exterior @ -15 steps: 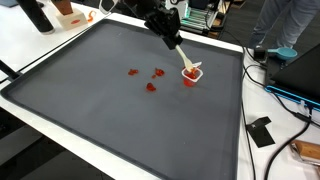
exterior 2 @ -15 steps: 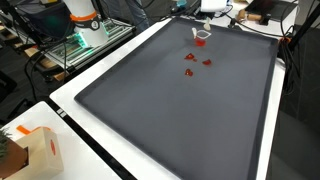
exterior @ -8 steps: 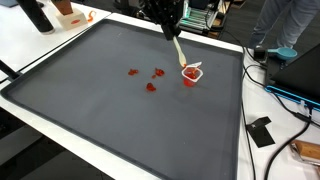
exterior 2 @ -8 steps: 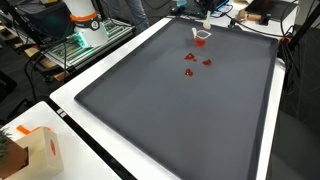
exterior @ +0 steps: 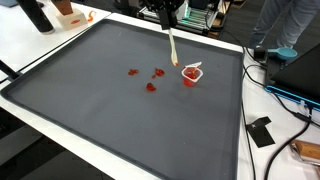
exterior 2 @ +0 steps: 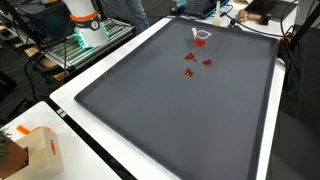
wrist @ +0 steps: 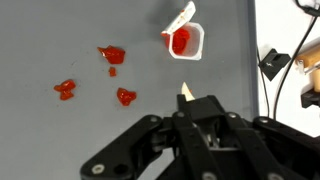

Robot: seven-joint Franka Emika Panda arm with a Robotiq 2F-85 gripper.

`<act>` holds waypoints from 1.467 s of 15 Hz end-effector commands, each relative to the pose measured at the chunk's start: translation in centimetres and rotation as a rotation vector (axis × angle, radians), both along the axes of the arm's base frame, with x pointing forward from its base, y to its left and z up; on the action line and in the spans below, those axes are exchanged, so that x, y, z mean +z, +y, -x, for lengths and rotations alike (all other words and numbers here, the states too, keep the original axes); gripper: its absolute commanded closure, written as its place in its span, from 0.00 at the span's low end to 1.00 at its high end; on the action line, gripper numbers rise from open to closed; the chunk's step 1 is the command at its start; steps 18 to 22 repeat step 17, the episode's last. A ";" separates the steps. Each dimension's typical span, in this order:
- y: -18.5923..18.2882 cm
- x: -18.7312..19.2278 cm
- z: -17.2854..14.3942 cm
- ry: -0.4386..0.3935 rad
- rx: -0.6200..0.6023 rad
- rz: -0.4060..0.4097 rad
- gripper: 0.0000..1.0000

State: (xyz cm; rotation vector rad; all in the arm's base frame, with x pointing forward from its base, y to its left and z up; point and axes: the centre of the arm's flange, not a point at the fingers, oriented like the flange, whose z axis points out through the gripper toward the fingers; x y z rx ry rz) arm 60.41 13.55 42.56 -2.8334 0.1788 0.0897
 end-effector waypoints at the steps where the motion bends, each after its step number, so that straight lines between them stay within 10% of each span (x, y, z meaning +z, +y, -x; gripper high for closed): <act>1: 0.5 1.6 1.0 -0.062 0.015 0.045 0.94; 22: 0.5 2.8 0.6 -0.083 0.073 0.109 0.76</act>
